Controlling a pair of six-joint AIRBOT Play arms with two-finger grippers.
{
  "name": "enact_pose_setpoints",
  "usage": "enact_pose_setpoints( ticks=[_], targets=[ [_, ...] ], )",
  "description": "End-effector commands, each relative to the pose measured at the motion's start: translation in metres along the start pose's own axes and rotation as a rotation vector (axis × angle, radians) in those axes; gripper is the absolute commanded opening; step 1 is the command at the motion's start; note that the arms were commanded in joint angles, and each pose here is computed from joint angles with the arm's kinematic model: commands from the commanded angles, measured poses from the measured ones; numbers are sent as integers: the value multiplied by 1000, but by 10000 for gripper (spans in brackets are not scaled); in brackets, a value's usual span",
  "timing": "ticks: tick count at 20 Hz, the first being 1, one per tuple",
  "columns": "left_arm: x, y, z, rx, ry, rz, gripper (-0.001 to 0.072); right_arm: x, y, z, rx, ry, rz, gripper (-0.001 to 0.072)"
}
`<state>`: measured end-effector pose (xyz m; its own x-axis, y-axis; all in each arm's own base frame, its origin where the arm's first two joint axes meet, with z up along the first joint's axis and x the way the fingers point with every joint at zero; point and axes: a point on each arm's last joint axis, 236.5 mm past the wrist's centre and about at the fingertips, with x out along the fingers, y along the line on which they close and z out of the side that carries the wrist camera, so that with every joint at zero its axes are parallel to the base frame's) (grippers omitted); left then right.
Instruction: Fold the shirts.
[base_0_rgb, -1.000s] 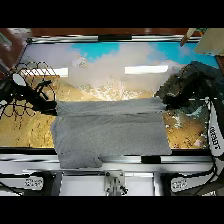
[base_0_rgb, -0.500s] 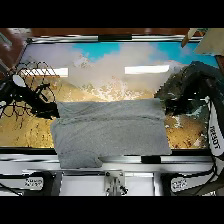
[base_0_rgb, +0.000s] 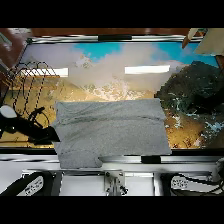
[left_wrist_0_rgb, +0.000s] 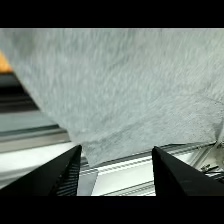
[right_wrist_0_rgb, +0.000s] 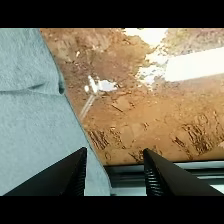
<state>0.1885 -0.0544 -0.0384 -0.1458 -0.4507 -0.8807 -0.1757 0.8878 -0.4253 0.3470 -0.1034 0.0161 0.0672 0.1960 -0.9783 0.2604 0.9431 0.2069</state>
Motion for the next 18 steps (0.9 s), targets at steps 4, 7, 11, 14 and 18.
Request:
enact_pose_setpoints(
  ticks=[4, 7, 11, 14, 18],
  targets=[
    [21, 15, -55, -79, 35, -72, 492, 5, 14, 12, 31, -71, 114, 468],
    [35, 18, -66, -99, 71, -78, 490, 23, 12, -4, 40, -11, 122, 468],
    [36, 20, -67, -102, 80, -74, 450, 39, 9, -21, 36, 45, 118, 468],
    [40, 23, -69, -122, 116, -67, 450, 41, 4, -22, 35, 47, 98, 468],
    [54, 33, -81, -132, 234, 17, 452, 41, 2, -20, 33, 41, 90, 468]
  ],
)
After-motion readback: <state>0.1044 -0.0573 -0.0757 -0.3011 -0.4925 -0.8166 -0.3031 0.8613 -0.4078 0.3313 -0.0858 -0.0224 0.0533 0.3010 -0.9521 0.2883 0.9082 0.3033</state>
